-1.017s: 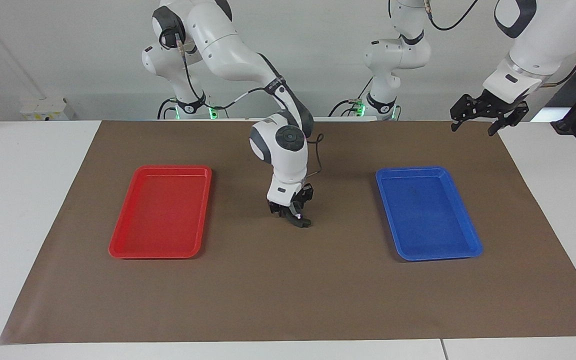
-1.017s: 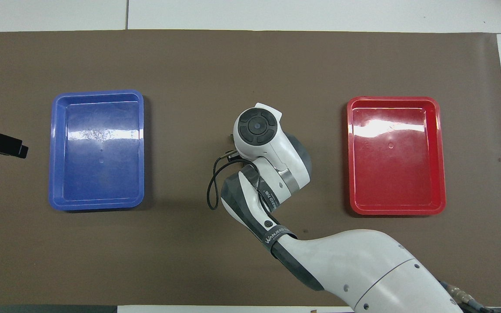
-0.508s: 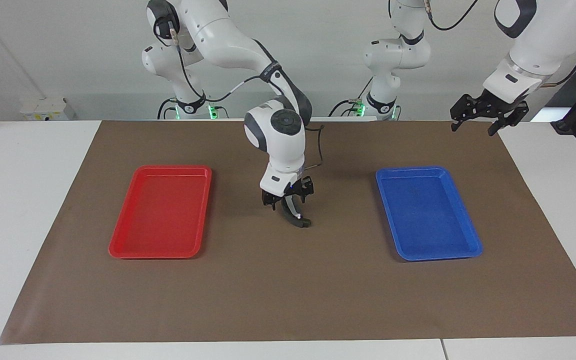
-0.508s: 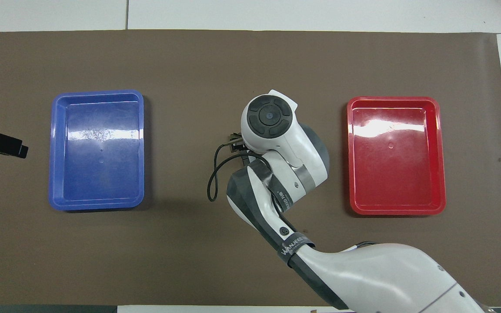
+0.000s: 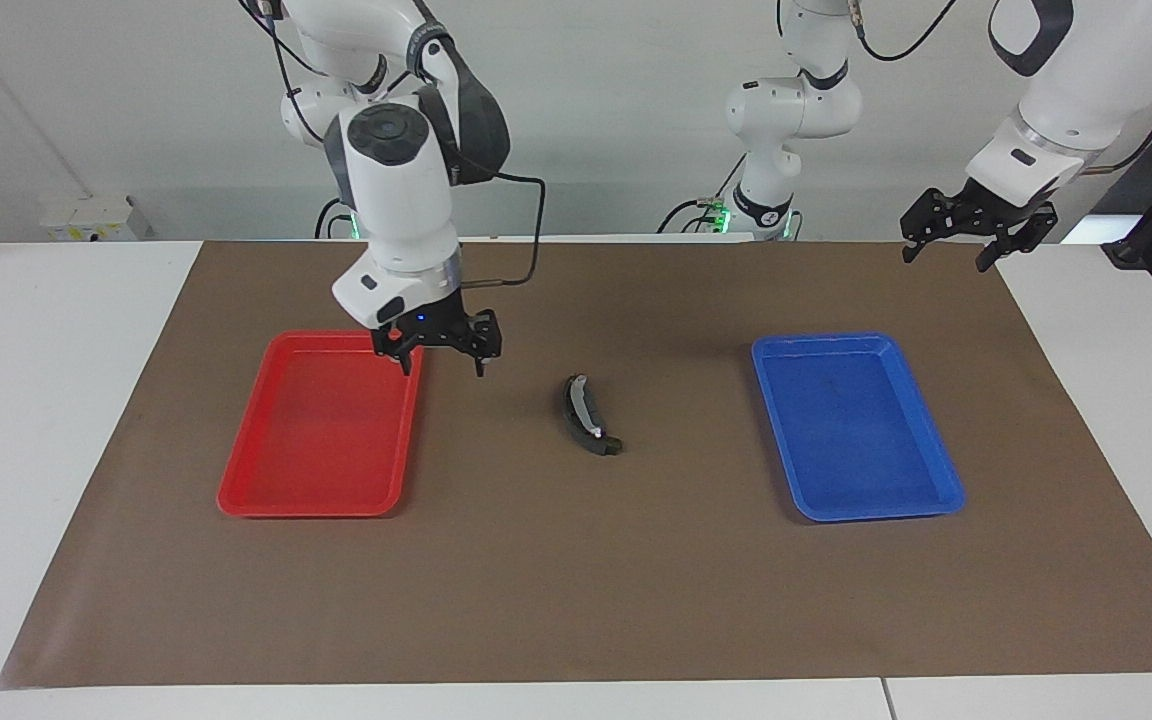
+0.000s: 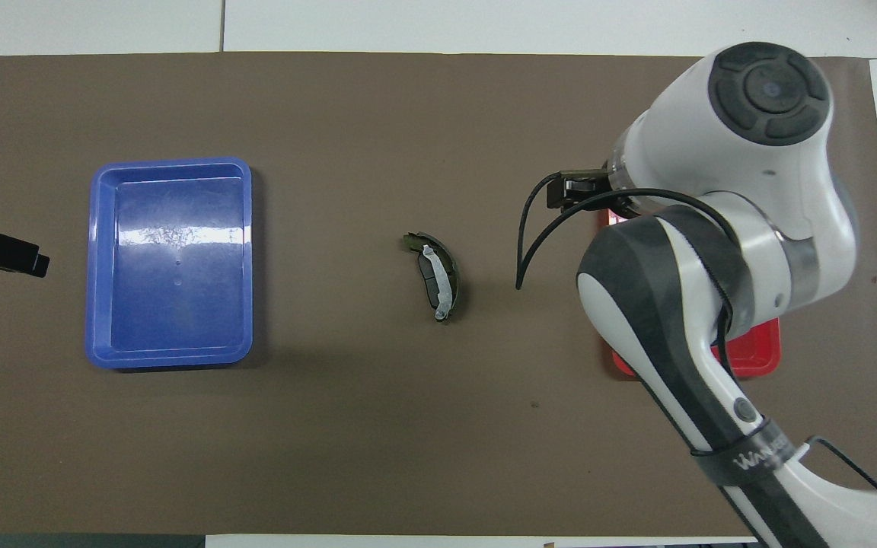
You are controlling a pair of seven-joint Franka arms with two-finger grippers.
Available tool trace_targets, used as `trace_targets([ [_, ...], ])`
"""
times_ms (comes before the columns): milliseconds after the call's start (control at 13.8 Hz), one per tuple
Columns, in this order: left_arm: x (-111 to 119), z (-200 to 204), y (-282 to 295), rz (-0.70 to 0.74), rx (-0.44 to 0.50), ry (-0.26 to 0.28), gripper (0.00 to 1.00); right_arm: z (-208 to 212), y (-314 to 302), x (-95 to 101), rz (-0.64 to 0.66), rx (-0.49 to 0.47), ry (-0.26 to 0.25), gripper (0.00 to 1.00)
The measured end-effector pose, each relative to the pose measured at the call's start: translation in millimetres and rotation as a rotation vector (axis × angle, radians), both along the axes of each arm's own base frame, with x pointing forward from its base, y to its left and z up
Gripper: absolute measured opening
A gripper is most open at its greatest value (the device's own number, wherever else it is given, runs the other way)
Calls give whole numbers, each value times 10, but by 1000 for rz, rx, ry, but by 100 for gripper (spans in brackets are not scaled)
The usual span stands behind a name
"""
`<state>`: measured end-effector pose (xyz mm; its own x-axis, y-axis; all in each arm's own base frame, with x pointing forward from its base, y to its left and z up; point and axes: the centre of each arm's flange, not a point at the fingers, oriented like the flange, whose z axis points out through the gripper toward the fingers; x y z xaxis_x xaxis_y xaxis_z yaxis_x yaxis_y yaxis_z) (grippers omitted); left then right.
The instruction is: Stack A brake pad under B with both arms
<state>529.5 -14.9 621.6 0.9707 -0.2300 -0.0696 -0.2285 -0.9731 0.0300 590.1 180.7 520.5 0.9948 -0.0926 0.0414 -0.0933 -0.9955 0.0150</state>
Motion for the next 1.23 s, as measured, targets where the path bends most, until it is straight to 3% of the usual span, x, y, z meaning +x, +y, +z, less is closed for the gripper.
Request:
trace_targets([
  [436,0,0,0,0,0,0,100,595,-990,-285,-128,-11,68,100],
  [799,0,0,0,0,0,0,100,996,-1743,-536,-81,-5,69,100],
  [1235,0,0,0,0,0,0,100,1027,-1817,-574,-66,-13,77,100],
])
